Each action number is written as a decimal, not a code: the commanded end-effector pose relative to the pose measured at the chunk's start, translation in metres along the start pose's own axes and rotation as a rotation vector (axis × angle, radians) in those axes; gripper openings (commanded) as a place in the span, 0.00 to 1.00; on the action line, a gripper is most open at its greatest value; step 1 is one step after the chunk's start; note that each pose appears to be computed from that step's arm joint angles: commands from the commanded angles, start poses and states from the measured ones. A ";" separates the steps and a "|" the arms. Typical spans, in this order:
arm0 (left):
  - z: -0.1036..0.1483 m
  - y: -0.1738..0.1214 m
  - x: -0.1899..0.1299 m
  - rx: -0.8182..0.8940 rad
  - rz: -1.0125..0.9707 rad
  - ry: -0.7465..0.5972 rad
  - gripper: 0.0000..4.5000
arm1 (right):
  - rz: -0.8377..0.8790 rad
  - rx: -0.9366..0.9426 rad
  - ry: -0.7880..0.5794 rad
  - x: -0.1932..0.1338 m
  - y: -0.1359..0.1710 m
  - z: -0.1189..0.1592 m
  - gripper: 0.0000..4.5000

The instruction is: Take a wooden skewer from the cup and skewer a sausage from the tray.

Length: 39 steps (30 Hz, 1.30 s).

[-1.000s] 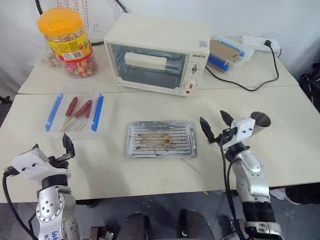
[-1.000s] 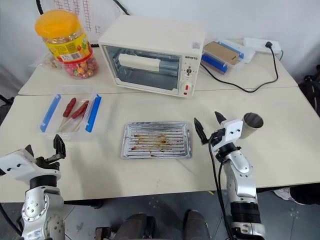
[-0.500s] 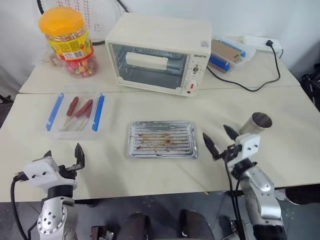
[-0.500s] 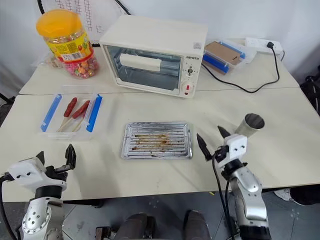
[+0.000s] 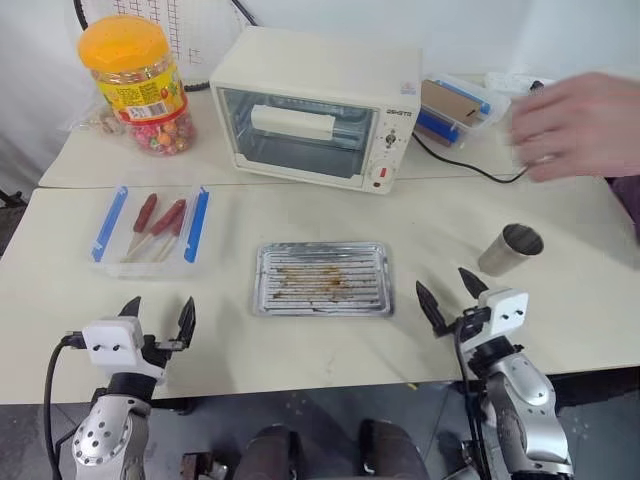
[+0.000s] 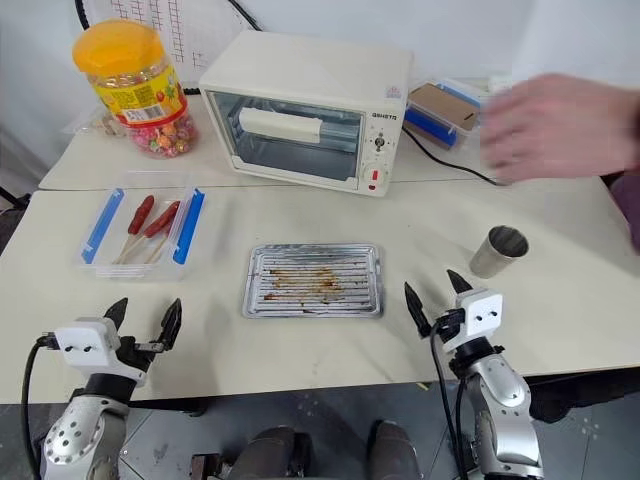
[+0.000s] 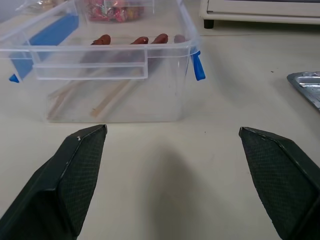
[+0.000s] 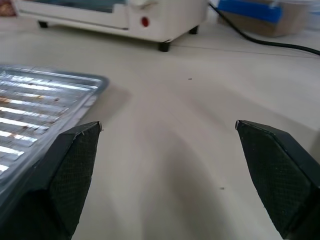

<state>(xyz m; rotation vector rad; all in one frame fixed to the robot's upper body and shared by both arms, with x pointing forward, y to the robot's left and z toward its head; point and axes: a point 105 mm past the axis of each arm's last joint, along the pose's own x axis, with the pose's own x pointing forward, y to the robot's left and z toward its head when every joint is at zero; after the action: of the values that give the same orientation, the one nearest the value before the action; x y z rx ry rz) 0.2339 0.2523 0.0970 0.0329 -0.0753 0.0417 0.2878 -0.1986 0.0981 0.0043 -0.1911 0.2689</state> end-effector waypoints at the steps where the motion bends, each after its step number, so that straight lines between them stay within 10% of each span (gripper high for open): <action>1: 0.003 -0.007 -0.003 -0.024 -0.026 -0.013 1.00 | -0.051 0.037 -0.029 -0.003 -0.011 0.007 1.00; 39: 0.020 -0.025 0.014 -0.079 -0.092 -0.095 1.00 | 0.070 0.018 -0.073 0.025 0.003 0.015 1.00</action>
<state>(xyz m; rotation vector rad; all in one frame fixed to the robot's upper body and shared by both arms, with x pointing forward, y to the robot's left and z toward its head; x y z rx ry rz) 0.2502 0.2267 0.1058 -0.0445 -0.1148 -0.0641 0.3083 -0.1876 0.1101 0.0445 -0.2395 0.3394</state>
